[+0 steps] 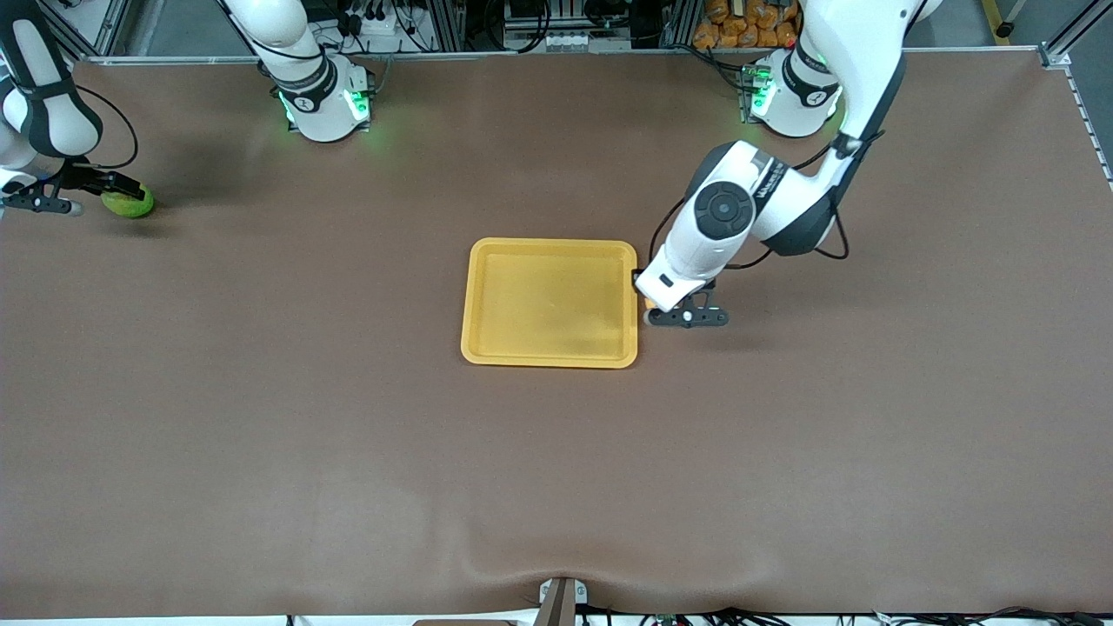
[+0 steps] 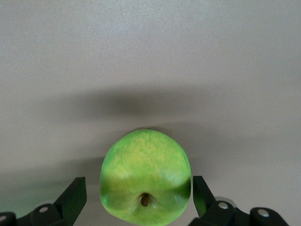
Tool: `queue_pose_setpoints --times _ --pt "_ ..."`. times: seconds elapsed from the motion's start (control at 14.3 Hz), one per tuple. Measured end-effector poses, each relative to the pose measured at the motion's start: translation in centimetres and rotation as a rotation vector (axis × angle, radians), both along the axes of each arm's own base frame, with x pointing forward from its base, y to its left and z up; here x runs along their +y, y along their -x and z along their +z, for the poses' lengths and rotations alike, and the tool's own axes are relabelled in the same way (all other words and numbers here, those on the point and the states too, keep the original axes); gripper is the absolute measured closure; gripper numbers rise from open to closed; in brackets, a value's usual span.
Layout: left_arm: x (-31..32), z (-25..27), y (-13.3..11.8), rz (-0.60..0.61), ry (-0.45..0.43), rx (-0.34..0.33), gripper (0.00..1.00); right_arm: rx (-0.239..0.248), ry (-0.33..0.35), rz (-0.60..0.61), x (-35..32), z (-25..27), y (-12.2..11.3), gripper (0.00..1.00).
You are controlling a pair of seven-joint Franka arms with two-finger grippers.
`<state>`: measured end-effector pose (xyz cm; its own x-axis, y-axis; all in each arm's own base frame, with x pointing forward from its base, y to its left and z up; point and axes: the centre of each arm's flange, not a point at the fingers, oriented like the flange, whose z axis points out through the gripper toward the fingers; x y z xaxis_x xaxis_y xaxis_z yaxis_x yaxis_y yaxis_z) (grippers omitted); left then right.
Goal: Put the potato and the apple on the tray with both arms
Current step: 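Carry the potato with the left gripper over the yellow tray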
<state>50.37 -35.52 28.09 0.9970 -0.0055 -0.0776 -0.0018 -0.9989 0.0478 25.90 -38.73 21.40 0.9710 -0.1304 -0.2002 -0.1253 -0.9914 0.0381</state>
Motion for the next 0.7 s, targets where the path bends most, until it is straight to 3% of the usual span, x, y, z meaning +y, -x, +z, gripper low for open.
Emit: queue_pose_setpoints --times 0.42,0.56,0.63,0.7 --pt "-5.6 -0.8 0.4 0.04 0.024 0.0 0.49 -0.005 -0.009 -0.008 -0.4 -2.3 1.0 0.0" --pt "-6.5 -2.0 0.6 0.028 0.02 0.012 0.49 -0.002 -0.013 -0.008 -0.4 -2.6 1.1 0.03" --pt "-6.8 -2.6 0.6 0.013 0.009 0.009 0.49 0.0 -0.014 -0.007 -0.4 -2.6 1.0 0.12" --pt "-7.0 -3.1 0.5 -0.008 -0.006 0.0 0.49 0.001 -0.016 -0.006 -0.3 -2.6 1.0 0.12"
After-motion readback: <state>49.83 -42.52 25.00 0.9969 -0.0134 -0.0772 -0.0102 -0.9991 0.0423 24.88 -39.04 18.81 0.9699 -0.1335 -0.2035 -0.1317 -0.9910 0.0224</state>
